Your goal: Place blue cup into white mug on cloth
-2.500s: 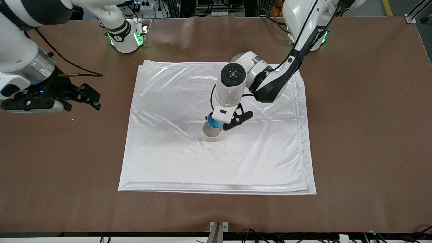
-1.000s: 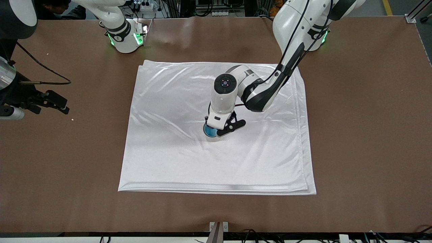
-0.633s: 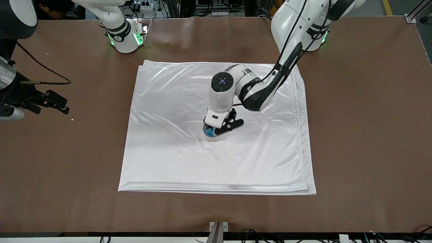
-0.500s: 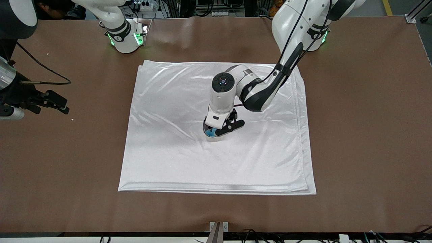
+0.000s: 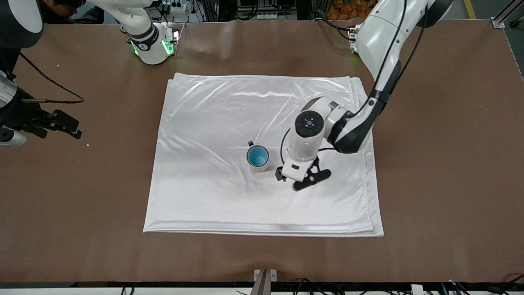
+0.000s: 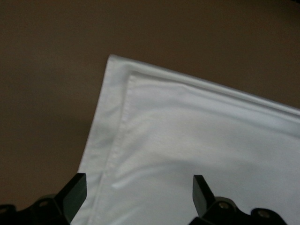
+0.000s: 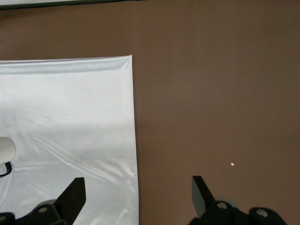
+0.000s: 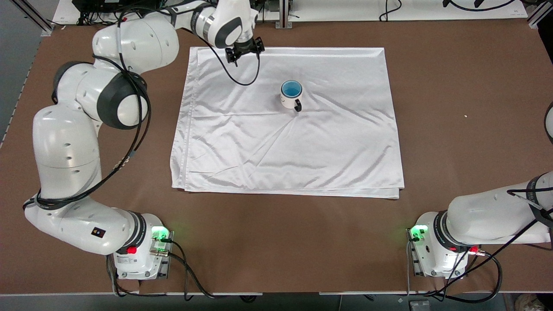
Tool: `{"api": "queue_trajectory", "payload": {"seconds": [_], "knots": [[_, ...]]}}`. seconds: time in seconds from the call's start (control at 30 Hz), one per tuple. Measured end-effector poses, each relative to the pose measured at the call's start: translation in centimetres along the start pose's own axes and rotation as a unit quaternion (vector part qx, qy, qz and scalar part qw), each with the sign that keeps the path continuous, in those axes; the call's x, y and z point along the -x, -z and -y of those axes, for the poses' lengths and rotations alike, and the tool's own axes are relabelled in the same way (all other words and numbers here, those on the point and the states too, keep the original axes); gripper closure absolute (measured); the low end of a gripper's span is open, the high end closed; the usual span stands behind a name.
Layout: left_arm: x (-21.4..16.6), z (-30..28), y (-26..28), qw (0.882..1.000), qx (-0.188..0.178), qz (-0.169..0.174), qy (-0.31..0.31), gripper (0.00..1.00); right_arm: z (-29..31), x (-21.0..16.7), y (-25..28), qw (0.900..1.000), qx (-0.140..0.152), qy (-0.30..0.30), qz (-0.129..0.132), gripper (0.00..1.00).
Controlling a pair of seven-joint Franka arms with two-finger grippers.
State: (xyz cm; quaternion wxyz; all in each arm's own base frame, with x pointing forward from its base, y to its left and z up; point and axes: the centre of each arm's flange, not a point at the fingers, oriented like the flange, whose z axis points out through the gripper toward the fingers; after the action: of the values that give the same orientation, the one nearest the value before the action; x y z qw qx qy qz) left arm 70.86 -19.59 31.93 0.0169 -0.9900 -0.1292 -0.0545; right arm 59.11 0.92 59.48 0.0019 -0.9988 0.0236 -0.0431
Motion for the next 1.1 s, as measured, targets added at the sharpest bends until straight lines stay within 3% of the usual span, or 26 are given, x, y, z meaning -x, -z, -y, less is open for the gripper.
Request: {"api": "queue_trajectory", "payload": {"seconds": [0.27,0.6,0.87,1.1], "knots": [[-4.2,8.3,-0.4,1.000,-0.004,0.002,-0.031,0.00,0.0,0.0,0.0,1.000,0.000,0.000,0.000,0.00],[-5.3,11.8,1.2,0.999,0.011,0.002,-0.047,0.00,0.1,0.0,-0.1,1.000,0.000,0.001,0.001,0.00],[-4.7,15.2,8.3,0.996,0.023,-0.017,-0.081,0.00,0.1,0.0,0.0,1.000,0.000,0.001,0.001,0.00],[-1.7,20.8,17.8,0.994,0.027,0.004,-0.104,0.00,0.1,0.1,0.0,1.000,0.000,0.001,0.001,0.00]]}}
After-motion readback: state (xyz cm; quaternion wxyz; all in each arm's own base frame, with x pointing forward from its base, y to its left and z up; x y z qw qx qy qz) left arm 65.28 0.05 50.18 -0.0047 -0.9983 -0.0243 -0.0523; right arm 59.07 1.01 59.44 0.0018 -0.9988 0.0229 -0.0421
